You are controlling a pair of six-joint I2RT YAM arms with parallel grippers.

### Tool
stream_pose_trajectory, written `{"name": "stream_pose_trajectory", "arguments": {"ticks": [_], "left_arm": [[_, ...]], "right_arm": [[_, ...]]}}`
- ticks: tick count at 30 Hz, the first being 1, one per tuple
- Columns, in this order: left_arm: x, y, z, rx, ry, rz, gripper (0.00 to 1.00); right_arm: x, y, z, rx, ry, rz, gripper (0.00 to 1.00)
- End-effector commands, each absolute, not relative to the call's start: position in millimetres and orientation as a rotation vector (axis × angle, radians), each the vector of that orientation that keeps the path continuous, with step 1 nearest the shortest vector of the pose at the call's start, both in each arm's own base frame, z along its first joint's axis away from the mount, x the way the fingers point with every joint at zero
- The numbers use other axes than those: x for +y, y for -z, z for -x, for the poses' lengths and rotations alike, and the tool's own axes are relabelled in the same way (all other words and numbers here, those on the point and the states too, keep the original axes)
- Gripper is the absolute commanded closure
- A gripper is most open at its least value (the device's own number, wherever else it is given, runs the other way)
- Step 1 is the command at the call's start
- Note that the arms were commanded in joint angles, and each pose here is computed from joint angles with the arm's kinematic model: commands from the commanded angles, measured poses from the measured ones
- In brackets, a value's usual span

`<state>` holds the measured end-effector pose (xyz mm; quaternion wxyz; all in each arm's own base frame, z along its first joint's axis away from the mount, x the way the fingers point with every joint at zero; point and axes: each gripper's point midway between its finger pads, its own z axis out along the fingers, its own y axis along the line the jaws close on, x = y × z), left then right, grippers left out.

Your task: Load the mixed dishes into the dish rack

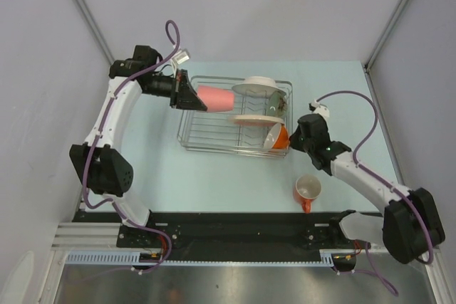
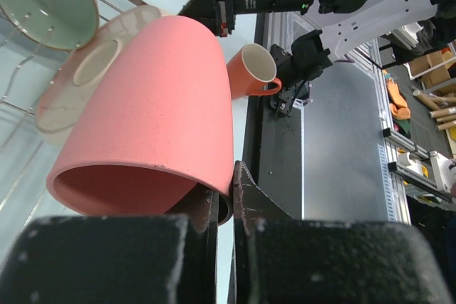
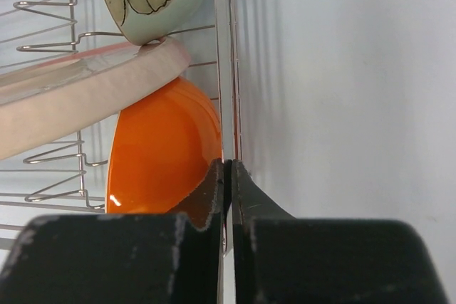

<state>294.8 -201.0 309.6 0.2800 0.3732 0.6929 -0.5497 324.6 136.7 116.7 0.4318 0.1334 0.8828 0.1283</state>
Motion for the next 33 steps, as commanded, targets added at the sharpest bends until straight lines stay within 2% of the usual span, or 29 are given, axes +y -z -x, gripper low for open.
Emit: {"name": "stream_pose_trajectory", "arguments": {"ticks": [1, 9, 16, 20, 21, 22, 24, 25, 26, 27, 33], "left_arm": [[-215, -344, -287, 1.726, 1.479, -1.059, 0.96], [-225, -343, -283, 1.719, 1.492, -1.091, 0.96], [-224, -342, -278, 1.718, 1.485, -1.099, 0.96], [-223, -341, -274, 1.719, 1.487, -1.103, 0.96], [-223, -341, -273, 1.713, 1.486, -1.11, 0.96], [-223, -341, -272, 1.706, 1.491, -1.112, 0.96], [-223, -340, -271, 1.706, 1.497, -1.114, 0.96], [-224, -339, -270, 1.702, 1.505, -1.115, 0.96], [-224, -339, -270, 1.701, 1.509, -1.116, 0.96], [-224, -338, -270, 1.699, 1.51, -1.117, 0.96], [-228, -337, -275, 1.671, 1.554, -1.115, 0.96]], "right_arm": [[90, -113, -289, 2.221, -0.204, -0.506, 0.99], [41, -115, -282, 2.195, -0.152, -0.7, 0.95], [33, -110, -317, 2.23, -0.207, -0.745, 0.97], [40, -115, -334, 2.247, -0.228, -0.7, 0.89], [41, -122, -340, 2.243, -0.232, -0.69, 0.86], [42, -125, -341, 2.243, -0.237, -0.678, 0.7], [44, -135, -339, 2.243, -0.251, -0.669, 0.5], [46, -150, -337, 2.207, -0.276, -0.658, 0.27], [47, -157, -334, 2.194, -0.28, -0.651, 0.09], [48, -160, -327, 2.203, -0.281, -0.648, 0.01], [48, -227, -290, 2.049, -0.379, -0.646, 0.0]]}}
